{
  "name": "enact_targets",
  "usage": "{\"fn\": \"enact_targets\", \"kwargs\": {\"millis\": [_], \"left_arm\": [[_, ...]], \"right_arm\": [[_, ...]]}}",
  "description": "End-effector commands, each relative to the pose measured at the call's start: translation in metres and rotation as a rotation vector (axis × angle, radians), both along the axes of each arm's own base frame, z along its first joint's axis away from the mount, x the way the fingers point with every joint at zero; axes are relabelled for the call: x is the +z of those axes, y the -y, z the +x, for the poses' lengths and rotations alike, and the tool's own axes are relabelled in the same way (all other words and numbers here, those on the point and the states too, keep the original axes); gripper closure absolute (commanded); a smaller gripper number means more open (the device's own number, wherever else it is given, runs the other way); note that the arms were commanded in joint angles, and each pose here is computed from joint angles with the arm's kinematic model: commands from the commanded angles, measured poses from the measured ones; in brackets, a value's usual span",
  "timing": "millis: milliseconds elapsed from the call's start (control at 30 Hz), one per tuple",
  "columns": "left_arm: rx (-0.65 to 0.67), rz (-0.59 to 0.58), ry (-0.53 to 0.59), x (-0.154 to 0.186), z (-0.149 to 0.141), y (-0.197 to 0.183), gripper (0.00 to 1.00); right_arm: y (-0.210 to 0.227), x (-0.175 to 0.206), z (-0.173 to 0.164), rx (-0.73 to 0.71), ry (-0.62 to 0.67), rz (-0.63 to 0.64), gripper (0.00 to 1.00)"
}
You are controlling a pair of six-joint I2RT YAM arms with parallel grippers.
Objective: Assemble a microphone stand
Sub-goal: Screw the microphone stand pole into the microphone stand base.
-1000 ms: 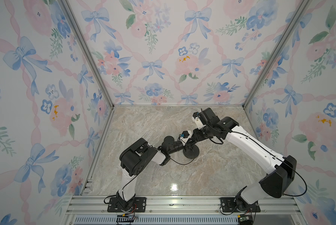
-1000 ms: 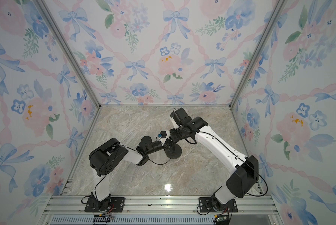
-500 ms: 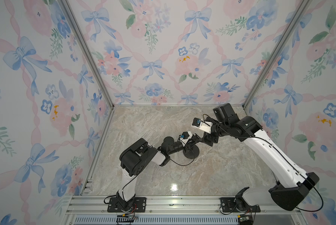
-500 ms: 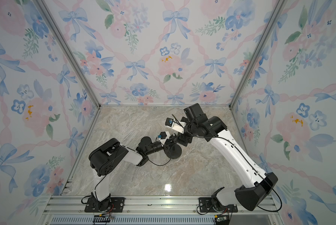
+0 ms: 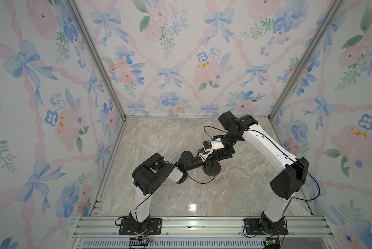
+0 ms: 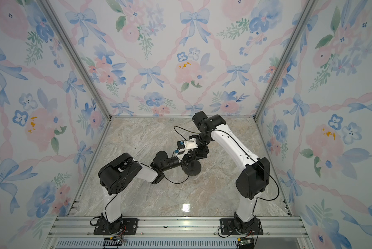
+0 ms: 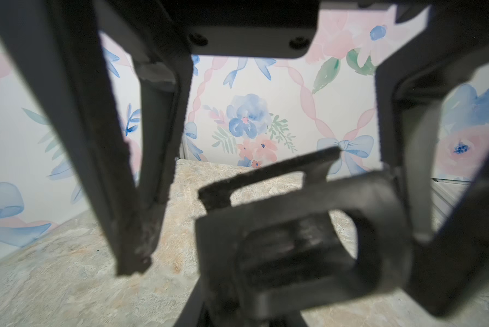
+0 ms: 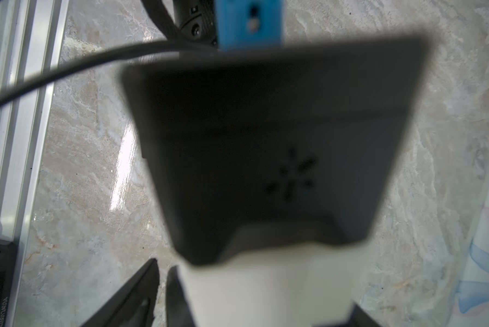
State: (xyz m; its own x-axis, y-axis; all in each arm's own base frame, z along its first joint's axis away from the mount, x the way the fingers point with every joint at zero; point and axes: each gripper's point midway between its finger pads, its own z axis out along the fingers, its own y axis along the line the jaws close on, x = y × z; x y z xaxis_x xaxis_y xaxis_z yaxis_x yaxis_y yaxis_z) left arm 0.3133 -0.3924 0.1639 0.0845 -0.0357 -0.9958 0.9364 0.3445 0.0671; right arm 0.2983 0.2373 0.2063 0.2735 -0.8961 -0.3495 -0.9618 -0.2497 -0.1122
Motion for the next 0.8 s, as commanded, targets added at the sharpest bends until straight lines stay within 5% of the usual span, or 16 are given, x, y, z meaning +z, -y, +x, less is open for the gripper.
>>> {"fn": "enact_targets", "kwargs": {"millis": [0,200,533,767], "left_arm": [[-0.033,0.018,-0.007,-0.006,-0.007,0.000,0.96],[-0.030,0.016,-0.013,-0.007,-0.006,0.000,0.92],[0.002,-0.001,-0.027,-0.001,0.001,-0.004,0.65],[0.012,-0.021,-0.022,0.009,0.003,-0.006,0.51]], "right_arm": [[0.000,0.001,-0.008,-0.005,-0.038,-0.013,0.30],[0.000,-0.011,-0.004,-0.071,-0.050,-0.017,0.46],[-0.007,-0.019,0.000,-0.327,-0.079,0.033,0.57],[0.005,-0.043,-0.004,-0.583,-0.068,-0.090,0.58]]}}
